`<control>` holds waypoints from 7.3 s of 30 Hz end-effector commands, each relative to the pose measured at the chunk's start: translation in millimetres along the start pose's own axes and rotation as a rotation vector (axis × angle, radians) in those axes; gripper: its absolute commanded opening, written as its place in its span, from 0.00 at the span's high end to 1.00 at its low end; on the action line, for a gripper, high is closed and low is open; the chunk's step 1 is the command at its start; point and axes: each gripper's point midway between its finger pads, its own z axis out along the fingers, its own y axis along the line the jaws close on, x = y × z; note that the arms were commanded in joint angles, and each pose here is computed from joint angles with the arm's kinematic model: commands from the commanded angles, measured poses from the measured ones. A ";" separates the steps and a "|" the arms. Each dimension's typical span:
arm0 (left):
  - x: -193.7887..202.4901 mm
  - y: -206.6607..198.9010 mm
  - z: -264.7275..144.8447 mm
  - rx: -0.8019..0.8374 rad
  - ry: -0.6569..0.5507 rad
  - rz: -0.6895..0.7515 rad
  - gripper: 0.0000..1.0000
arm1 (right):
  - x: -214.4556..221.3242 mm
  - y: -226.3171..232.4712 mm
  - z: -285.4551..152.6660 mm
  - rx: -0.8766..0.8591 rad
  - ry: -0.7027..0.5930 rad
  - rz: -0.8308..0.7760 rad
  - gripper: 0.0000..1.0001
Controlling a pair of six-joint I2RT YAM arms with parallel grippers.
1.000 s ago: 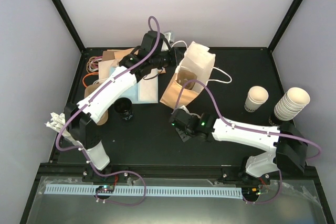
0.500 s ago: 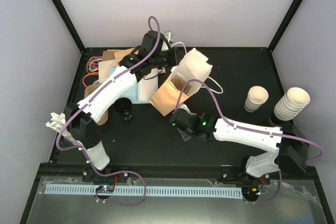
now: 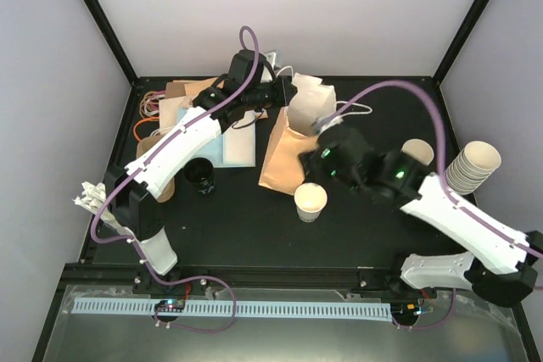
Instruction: Pack the takeout coffee
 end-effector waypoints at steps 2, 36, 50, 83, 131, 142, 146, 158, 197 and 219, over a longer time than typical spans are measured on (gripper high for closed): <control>-17.7 -19.1 -0.1 0.077 -0.046 -0.012 0.99 | -40.7 -72.3 -28.6 0.073 -0.033 0.302 0.17; -21.7 -20.0 3.3 0.072 -0.054 0.027 0.98 | -117.9 -187.1 27.1 0.063 -0.083 0.713 0.98; -35.7 -26.0 23.6 0.093 -0.054 0.053 0.98 | -136.2 -202.4 6.7 0.156 -0.125 0.658 0.98; -2.8 -26.9 -57.5 0.068 -0.002 0.211 0.01 | -120.7 -211.0 -36.2 0.276 -0.130 0.441 0.00; 43.2 -74.3 -10.5 0.328 -0.276 0.910 0.01 | 196.9 -221.5 -45.3 0.675 0.185 0.946 0.00; 40.8 -82.4 -34.5 0.360 -0.329 0.912 0.01 | 218.1 -229.5 -31.5 0.701 0.145 1.089 0.00; 40.6 -80.7 -47.9 0.345 -0.350 0.910 0.01 | 227.3 -232.7 -24.9 0.712 0.132 1.125 0.00; 53.9 -67.7 -65.8 0.345 -0.372 0.841 0.01 | 226.3 -244.0 -43.2 0.789 0.015 1.157 0.00; -60.2 -113.0 -9.0 0.571 -0.258 0.900 0.01 | 211.3 -231.3 -42.9 0.677 0.007 1.174 0.00; -86.7 -104.3 -18.3 0.509 -0.265 0.915 0.01 | 209.4 -226.6 -37.1 0.636 0.022 1.169 0.00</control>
